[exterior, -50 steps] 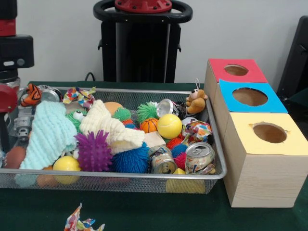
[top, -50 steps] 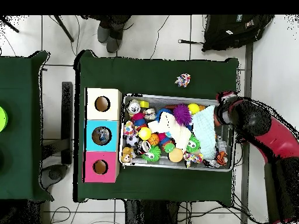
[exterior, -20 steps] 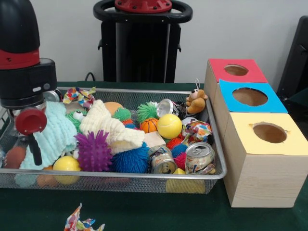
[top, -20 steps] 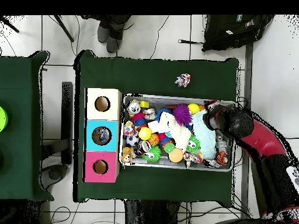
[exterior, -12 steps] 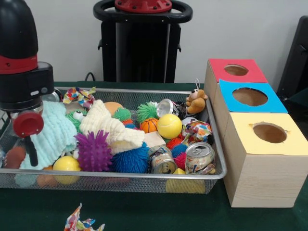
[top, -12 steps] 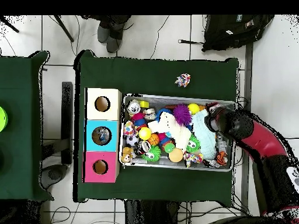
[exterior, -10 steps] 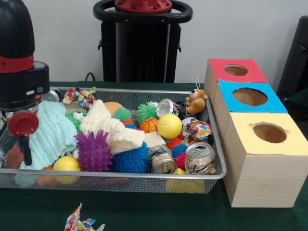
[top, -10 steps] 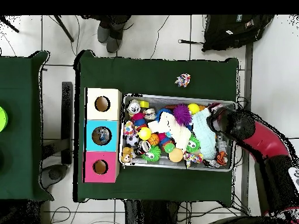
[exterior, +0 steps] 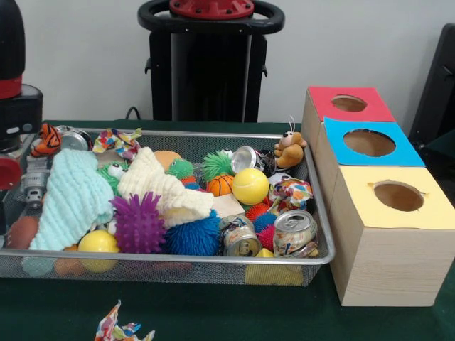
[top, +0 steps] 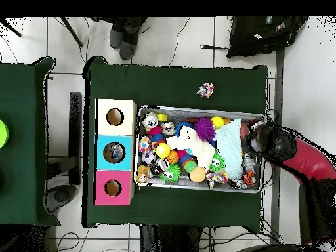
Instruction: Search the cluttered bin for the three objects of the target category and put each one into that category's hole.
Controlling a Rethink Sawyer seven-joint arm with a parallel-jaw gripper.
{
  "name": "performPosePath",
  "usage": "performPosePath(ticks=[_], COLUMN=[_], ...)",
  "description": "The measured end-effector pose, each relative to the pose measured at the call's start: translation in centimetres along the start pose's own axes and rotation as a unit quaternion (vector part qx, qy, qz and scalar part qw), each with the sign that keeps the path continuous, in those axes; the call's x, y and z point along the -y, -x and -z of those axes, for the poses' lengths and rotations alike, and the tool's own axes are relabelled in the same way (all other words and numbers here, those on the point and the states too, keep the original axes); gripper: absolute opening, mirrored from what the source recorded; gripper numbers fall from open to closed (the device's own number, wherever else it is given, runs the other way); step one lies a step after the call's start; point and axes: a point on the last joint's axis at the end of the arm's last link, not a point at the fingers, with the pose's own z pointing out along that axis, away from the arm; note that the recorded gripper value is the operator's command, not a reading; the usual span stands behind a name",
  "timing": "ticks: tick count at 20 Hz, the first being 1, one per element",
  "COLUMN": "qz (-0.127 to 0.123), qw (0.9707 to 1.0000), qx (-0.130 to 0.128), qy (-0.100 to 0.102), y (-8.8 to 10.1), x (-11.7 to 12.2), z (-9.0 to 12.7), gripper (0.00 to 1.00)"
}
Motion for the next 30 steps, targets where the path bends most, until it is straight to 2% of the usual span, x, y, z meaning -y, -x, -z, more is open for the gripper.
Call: performPosePath(ticks=[13,23,30], qz=[0.005,0.005,0.019], qw=[1.0,0.9992,0.9984], qx=[0.002,-0.031,-0.029], qy=[-0.002,-0.024,-0.045], y=[0.6,1.2,1.0], x=[-0.9,-1.3,-1.9], z=[-0.1,-0.5,-0.5], gripper=[1.0,1.0,1.0])
